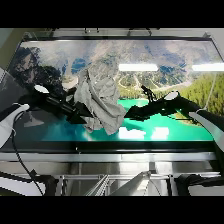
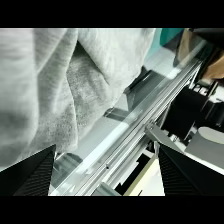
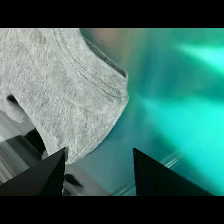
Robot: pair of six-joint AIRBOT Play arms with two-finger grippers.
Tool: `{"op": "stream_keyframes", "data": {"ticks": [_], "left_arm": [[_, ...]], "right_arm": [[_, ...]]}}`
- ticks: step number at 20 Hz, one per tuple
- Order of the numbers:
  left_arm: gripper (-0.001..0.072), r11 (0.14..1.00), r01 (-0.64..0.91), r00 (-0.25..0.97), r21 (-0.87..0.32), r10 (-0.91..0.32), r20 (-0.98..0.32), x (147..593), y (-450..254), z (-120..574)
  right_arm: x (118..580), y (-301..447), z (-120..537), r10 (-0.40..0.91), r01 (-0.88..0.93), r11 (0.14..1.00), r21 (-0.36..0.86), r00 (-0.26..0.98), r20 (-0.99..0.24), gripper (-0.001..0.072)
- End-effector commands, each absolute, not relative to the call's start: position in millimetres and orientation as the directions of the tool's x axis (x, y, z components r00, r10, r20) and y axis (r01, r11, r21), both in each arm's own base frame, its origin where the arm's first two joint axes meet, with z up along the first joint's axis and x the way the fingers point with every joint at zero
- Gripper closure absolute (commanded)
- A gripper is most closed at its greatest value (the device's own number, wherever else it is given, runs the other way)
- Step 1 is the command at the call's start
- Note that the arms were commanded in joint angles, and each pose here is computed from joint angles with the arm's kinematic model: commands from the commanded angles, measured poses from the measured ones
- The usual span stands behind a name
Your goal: Fold the shirts.
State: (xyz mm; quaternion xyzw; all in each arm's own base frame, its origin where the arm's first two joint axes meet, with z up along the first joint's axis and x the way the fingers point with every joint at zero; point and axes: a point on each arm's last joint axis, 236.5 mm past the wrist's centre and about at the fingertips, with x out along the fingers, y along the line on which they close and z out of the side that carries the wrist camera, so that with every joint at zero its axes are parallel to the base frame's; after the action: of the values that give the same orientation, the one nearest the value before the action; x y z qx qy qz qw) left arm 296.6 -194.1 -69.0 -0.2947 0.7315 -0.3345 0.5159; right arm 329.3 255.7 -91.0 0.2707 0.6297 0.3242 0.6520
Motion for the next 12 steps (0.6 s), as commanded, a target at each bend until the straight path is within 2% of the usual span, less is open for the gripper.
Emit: {"op": "stream_keyframes", "data": {"ticks": [1,3,4,5,6,7,8,9,10,12], "left_arm": [[-0.0004,0.630,-0.084,-0.372,-0.772,-0.739,-0.563,271.7,-218.6,-95.2],[-0.0003,0.634,-0.106,-0.402,-0.766,-0.732,-0.550,265.1,-220.7,-105.3],[0.0053,0.631,-0.120,-0.410,-0.766,-0.734,-0.541,263.9,-220.9,-108.8],[0.0155,0.632,-0.123,-0.416,-0.765,-0.733,-0.538,265.8,-218.9,-110.8],[0.0224,0.630,-0.123,-0.419,-0.767,-0.733,-0.535,270.7,-216.2,-111.2],[0.0370,0.628,-0.118,-0.422,-0.769,-0.733,-0.534,275.5,-214.0,-110.4],[0.0600,0.631,-0.100,-0.420,-0.769,-0.727,-0.543,280.3,-212.9,-109.3],[0.0705,0.629,-0.087,-0.412,-0.772,-0.729,-0.547,286.0,-212.1,-106.1],[0.0694,0.622,-0.075,-0.404,-0.779,-0.734,-0.547,292.7,-210.8,-100.5],[0.0690,0.607,-0.041,-0.404,-0.794,-0.737,-0.542,301.7,-211.0,-86.4]], "right_arm": [[329.0,273.4,-98.0,0.797,-0.020,0.604,0.797,-0.004,-0.604,0.0249],[333.1,276.1,-99.3,0.807,0.003,0.590,0.807,0.008,-0.591,0.0249],[334.7,276.6,-99.2,0.808,0.006,0.589,0.808,0.013,-0.589,0.0250],[337.1,276.4,-98.7,0.807,0.003,0.591,0.807,0.019,-0.591,0.0252],[340.1,276.3,-98.2,0.805,0.000,0.593,0.805,0.029,-0.593,0.0296],[342.9,276.7,-96.4,0.806,-0.006,0.592,0.806,0.034,-0.592,0.0433],[345.0,277.4,-94.5,0.807,-0.010,0.590,0.807,0.039,-0.589,0.0490],[347.6,278.1,-92.3,0.809,-0.014,0.588,0.809,0.044,-0.586,0.0499],[349.9,278.8,-90.2,0.810,-0.020,0.586,0.810,0.048,-0.584,0.0699],[355.1,281.7,-82.7,0.824,-0.076,0.567,0.820,0.065,-0.563,0.0696]]}}
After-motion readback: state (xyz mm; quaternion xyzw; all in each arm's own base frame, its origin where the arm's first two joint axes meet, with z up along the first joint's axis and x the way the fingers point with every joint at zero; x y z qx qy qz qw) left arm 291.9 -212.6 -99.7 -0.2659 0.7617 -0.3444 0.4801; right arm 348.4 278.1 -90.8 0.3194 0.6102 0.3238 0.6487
